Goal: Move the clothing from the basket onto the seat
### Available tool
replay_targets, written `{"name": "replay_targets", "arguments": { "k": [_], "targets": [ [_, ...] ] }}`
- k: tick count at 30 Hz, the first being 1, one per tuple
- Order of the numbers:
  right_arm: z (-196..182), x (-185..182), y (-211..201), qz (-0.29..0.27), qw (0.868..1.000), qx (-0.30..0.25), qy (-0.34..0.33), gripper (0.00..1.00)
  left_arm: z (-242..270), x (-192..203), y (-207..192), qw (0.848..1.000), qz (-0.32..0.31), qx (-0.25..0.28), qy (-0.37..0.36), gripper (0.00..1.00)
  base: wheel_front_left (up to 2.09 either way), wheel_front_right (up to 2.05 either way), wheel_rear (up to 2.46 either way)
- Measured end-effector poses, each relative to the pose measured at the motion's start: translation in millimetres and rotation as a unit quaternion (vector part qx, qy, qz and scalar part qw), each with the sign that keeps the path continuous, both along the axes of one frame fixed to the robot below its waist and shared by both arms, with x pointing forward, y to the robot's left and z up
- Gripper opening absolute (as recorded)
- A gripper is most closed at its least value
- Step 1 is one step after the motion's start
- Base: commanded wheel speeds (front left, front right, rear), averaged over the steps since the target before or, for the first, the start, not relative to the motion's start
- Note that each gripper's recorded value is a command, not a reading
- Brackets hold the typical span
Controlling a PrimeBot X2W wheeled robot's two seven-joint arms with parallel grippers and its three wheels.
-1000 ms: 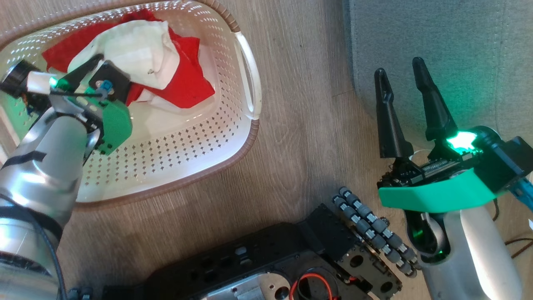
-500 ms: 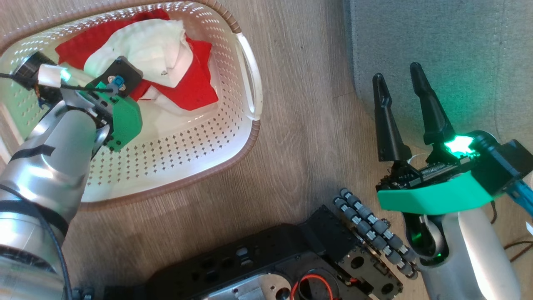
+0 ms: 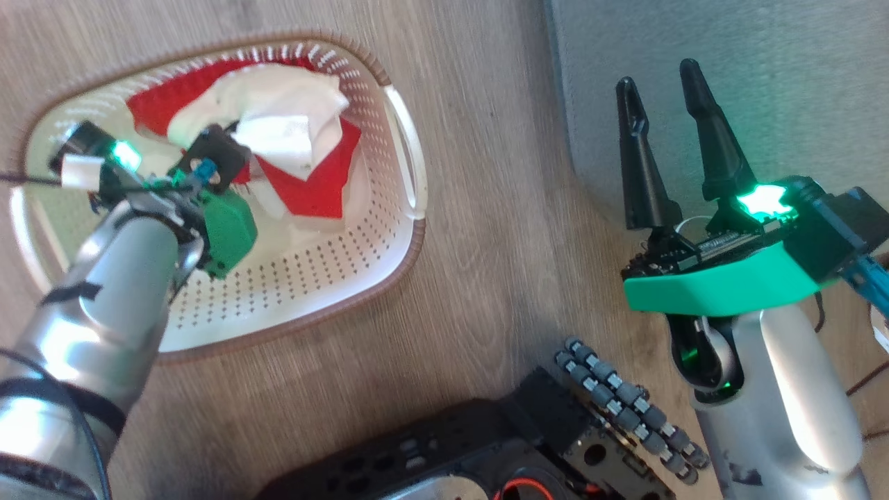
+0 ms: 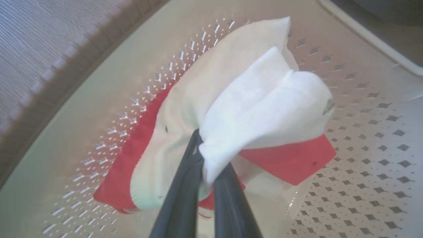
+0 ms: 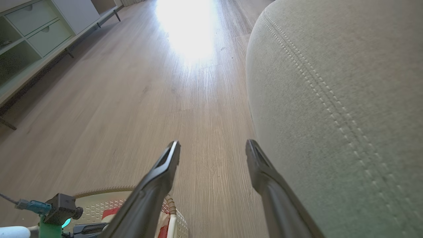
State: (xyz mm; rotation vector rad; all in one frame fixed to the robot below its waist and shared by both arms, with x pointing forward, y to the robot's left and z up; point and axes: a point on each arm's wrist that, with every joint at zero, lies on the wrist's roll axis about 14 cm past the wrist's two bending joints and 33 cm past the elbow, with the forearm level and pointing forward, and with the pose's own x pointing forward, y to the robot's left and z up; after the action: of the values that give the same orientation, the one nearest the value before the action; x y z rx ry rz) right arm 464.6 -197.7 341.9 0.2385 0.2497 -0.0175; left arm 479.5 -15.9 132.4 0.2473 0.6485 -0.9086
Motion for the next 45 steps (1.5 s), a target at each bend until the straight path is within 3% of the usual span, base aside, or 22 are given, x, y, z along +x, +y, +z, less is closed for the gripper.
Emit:
{"name": "replay_targets", "arguments": {
  "k": [11, 22, 36, 45],
  "targets": [
    [61.6, 2.1, -1.9, -0.002, 0.998, -0.004, -0.066, 1.0, 105.9, 12.1, 2.2, 0.993, 0.071, -0.07, -0.064, 0.0, 0.0, 0.0, 0.0],
    [119.9, -12.3, 7.0, 0.006, 0.992, -0.001, -0.124, 1.0, 223.1, 7.6, 32.0, 0.966, 0.164, -0.13, -0.149, 0.0, 0.0, 0.0, 0.0],
    [163.1, -41.6, 36.0, 0.038, 0.985, 0.02, -0.168, 1.0, 355.4, -16.7, 94.9, 0.899, 0.269, -0.184, -0.292, 0.0, 0.0, 0.0, 0.0],
    [170.6, -59.5, 48.8, 0.054, 0.983, 0.026, -0.174, 1.0, 425.1, -39.1, 136.6, 0.837, 0.332, -0.228, -0.37, 0.0, 0.0, 0.0, 0.0]
  ]
}}
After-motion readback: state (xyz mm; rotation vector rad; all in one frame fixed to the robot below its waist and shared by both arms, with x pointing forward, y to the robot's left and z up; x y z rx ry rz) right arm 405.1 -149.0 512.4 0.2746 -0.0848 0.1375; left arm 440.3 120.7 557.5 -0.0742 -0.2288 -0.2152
